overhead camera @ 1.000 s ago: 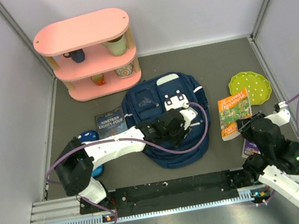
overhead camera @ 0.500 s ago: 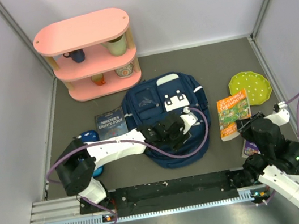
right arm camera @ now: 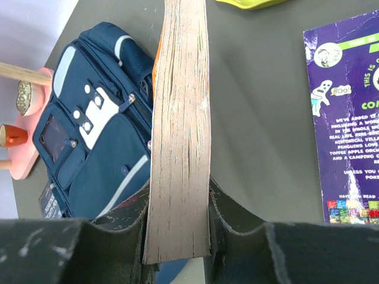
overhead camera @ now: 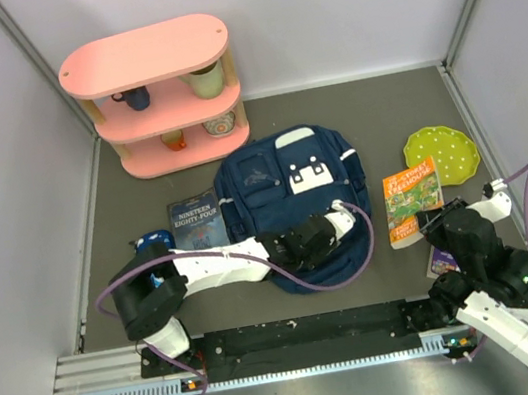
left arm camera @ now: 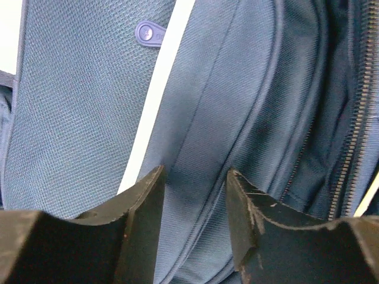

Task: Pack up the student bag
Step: Place the book in the student bag.

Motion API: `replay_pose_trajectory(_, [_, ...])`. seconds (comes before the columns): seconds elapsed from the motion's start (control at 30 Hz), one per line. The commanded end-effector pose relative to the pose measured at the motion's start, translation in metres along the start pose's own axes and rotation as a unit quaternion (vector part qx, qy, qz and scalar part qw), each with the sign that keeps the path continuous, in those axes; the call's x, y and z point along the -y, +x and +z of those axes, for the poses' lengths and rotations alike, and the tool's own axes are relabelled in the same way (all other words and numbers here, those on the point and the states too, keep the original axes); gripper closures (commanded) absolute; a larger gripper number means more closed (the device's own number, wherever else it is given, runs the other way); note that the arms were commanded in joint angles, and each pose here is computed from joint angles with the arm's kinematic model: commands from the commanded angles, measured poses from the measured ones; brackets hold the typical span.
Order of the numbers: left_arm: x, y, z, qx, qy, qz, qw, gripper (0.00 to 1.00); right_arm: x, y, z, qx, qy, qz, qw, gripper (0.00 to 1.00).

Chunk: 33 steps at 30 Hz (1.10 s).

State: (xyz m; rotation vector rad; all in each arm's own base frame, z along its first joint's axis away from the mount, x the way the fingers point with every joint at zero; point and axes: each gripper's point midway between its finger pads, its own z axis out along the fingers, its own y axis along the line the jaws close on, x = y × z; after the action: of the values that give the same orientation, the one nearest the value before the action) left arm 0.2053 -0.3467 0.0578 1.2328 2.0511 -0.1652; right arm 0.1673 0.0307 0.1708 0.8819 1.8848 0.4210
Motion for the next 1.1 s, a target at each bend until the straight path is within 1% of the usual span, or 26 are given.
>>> replay_pose_trajectory(0.0, [-0.031,-0.01,0.005,0.03,-0.088,-0.011,0.996,0.59,-0.02,-0.017,-0.005,0.029,-0.038,0.037,0.998,0.98])
replay_pose_trajectory(0.03, [-0.032,-0.013,0.004,0.034,-0.09,-0.012,0.995,0.74,-0.021,-0.018,-0.006,0.029,-0.039,0.037,0.998,0.98])
replay_pose_trajectory(0.07, [-0.034,-0.017,0.002,0.039,-0.093,-0.014,0.995,0.81,-0.021,-0.018,-0.006,0.029,-0.04,0.037,0.998,0.98])
replay_pose_trajectory(0.17, [-0.037,-0.029,-0.005,0.052,-0.1,-0.016,0.994,1.0,-0.021,-0.019,-0.006,0.03,-0.041,0.037,0.998,0.98])
replay_pose_trajectory(0.3, [-0.046,-0.054,-0.027,0.08,-0.103,-0.016,0.991,1.0,-0.024,-0.02,-0.009,0.027,-0.047,0.038,0.998,0.99])
replay_pose_trajectory(0.4, [-0.057,-0.083,-0.05,0.109,-0.11,-0.017,0.988,1.0,-0.029,-0.022,-0.014,0.022,-0.057,0.039,0.997,1.0])
replay_pose_trajectory(0.43, [-0.063,-0.099,-0.06,0.125,-0.119,-0.022,0.985,1.0,-0.03,-0.022,-0.015,0.021,-0.059,0.039,0.997,1.0])
replay_pose_trajectory(0.53, [-0.075,-0.125,-0.082,0.146,-0.127,-0.021,0.981,1.0,-0.036,-0.023,-0.02,0.013,-0.072,0.039,0.997,1.0])
replay_pose_trajectory(0.73, [-0.093,-0.154,-0.106,0.162,-0.143,-0.023,0.976,1.0,-0.054,-0.019,-0.035,-0.022,-0.115,0.043,0.992,1.0])
replay_pose_trajectory(0.83, [-0.094,-0.157,-0.108,0.166,-0.134,-0.025,0.977,1.0,-0.065,-0.018,-0.045,-0.037,-0.149,0.045,0.987,1.0])
replay_pose_trajectory(0.87, [-0.084,-0.157,-0.102,0.164,-0.11,-0.018,0.98,1.0,-0.073,-0.022,-0.05,-0.036,-0.169,0.049,0.984,1.0])
replay_pose_trajectory(0.9, [-0.079,-0.153,-0.096,0.157,-0.1,-0.012,0.982,1.0,-0.079,-0.022,-0.055,-0.042,-0.188,0.049,0.98,1.0])
replay_pose_trajectory(1.07, [-0.061,-0.127,-0.069,0.116,-0.073,-0.035,0.99,1.0,-0.102,-0.036,-0.08,-0.035,-0.26,0.054,0.963,1.0])
